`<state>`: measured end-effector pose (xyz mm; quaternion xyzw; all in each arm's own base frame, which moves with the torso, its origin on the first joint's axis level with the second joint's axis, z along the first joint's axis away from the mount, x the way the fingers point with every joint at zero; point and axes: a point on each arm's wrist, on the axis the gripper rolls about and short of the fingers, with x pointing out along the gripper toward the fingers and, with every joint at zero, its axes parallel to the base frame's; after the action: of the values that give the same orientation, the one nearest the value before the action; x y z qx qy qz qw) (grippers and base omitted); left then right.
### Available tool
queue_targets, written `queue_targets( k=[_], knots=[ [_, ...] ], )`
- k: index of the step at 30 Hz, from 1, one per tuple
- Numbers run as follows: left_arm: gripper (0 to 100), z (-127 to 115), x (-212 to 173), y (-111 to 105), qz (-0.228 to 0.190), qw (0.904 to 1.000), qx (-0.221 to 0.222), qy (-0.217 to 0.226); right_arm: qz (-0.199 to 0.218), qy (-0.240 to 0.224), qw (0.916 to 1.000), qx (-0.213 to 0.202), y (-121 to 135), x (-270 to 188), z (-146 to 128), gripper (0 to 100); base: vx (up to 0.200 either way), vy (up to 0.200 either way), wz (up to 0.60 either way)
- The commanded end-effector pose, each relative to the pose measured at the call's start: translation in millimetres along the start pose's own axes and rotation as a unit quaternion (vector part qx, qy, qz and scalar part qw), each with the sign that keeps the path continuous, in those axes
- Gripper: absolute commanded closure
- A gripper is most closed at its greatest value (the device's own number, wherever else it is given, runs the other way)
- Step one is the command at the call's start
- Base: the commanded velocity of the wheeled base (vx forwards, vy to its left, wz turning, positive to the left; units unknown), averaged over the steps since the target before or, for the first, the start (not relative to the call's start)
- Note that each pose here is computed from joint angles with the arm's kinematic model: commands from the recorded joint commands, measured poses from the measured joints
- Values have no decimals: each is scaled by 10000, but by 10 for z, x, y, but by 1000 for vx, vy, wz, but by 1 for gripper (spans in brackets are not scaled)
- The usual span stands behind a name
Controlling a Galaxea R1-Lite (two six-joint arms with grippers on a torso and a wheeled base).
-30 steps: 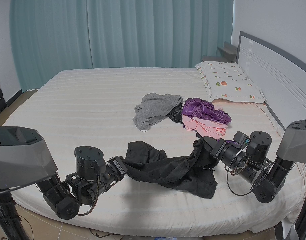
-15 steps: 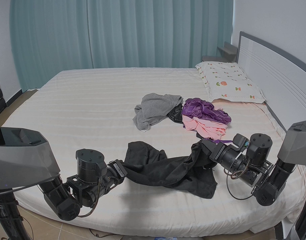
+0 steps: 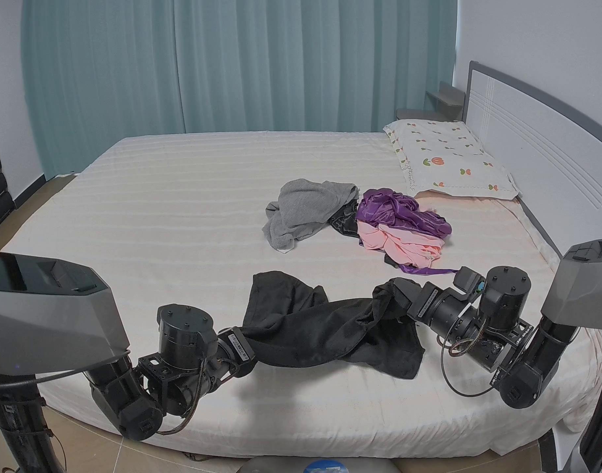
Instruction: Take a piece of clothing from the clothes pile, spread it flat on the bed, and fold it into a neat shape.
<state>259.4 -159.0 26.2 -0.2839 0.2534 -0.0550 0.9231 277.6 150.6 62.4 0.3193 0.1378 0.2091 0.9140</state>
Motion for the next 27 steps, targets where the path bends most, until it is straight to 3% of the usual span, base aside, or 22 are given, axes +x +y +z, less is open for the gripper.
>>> queue_targets(
  k=[1, 13, 27],
  knots=[
    [100, -6, -4, 1, 5, 10000, -2, 6, 19, -78, 10000, -10, 18, 15, -3, 100, 0, 0, 0],
    [100, 38, 16, -2, -21, 9999, -122, -107, 5, -121, 9999, -3, 33, 10, 3, 100, 0, 0, 0],
    [100, 47, -8, -22, -58, 9998, -115, -126, -169, -416, 9990, -40, 51, 44, 46, 100, 0, 200, 0]
  ],
)
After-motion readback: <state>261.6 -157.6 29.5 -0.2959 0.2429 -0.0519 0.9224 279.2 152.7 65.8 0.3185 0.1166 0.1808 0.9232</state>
